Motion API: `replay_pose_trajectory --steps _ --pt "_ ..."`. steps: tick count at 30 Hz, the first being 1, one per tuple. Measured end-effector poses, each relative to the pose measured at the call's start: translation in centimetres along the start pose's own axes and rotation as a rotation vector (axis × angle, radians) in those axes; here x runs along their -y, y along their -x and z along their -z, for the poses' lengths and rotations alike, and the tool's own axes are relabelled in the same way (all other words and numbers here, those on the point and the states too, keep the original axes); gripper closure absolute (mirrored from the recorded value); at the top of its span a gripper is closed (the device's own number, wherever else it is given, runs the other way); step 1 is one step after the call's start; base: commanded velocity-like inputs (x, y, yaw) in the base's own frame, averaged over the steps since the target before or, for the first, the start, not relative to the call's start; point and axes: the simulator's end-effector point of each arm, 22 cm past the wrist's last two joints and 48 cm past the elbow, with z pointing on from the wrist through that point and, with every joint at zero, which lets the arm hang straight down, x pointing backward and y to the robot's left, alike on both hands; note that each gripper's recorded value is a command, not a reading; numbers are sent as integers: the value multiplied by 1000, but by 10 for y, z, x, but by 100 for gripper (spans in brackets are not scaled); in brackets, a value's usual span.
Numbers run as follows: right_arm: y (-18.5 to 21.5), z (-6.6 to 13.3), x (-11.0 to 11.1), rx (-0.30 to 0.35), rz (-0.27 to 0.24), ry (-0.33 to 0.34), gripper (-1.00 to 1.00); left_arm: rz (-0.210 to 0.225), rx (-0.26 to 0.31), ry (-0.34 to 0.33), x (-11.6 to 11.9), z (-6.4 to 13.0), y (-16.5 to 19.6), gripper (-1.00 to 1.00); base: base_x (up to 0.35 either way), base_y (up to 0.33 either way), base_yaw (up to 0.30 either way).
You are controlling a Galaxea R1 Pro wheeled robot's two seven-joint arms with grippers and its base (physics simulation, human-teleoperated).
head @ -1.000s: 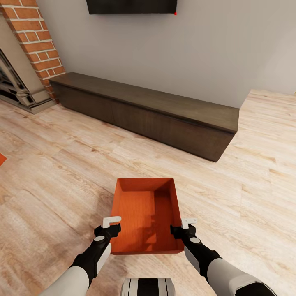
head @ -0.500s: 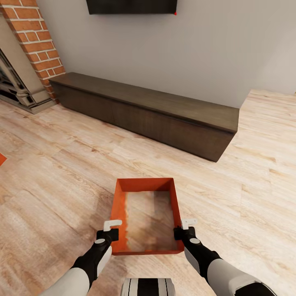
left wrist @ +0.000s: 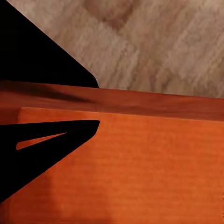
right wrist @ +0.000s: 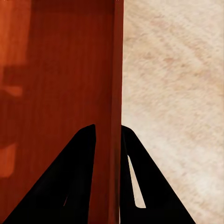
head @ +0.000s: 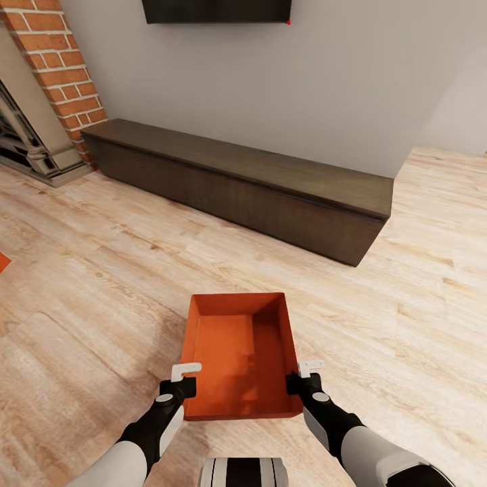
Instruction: Move the two storage containers from the living room to the garage. In the garage, place one container on the floor and stack the other container on top of it (either order is fine).
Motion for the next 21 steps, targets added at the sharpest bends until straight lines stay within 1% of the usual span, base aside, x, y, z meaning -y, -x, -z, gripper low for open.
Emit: replay_pose_trajectory --steps 3,21 --pt "0 0 0 -1 0 0 100 2 0 0 0 0 0 100 0 0 0" --pt "32 27 1 1 3 0 100 3 1 -2 0 30 30 100 0 0 0"
